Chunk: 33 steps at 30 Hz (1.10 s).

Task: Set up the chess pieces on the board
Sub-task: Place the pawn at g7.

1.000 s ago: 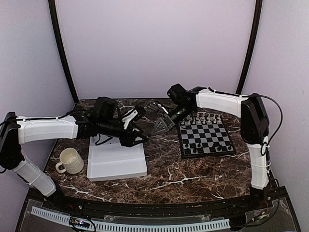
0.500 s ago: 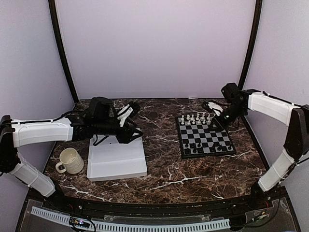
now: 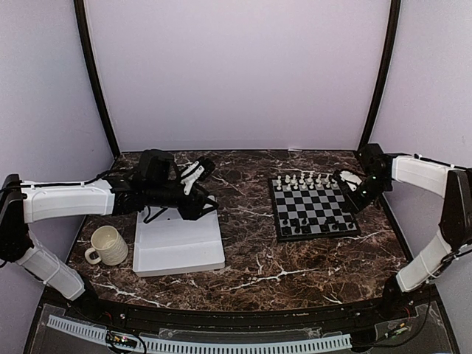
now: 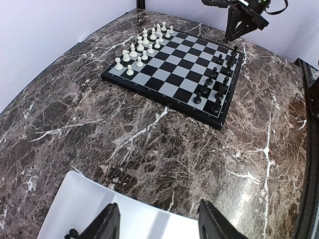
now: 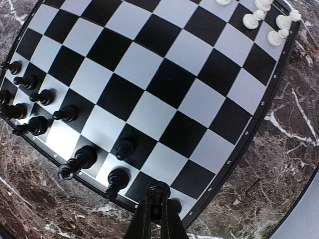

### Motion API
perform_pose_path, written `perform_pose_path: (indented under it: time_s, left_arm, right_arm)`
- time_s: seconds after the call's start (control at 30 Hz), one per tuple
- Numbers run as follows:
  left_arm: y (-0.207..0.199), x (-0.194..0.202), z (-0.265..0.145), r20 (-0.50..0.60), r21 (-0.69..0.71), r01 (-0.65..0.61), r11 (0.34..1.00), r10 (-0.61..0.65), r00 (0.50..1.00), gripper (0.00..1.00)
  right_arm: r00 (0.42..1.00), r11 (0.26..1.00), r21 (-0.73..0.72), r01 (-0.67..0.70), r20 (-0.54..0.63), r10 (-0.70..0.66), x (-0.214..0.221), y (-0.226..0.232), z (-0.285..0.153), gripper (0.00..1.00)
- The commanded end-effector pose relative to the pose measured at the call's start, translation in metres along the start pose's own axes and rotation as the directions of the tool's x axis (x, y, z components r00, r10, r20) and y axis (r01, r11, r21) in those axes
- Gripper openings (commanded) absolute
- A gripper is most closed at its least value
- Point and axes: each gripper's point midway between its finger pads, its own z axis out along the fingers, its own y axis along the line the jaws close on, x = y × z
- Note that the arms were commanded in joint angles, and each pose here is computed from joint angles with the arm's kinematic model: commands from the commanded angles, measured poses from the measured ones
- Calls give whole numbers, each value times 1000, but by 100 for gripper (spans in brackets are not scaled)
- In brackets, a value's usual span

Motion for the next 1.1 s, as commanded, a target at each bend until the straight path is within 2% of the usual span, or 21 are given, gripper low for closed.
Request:
perform_pose_path:
  time_s: [0.0, 1.07]
  left_arm:
    - [0, -9, -1, 16, 10, 9, 1000, -9, 1000, 56]
    - [4, -2, 5, -20, -2, 17, 1000, -17, 1000, 56]
  right_arm:
    - [999, 999, 42, -18, 34, 16, -3, -14, 0, 1]
    - [998, 998, -62, -24, -56, 21, 8, -6, 42, 9]
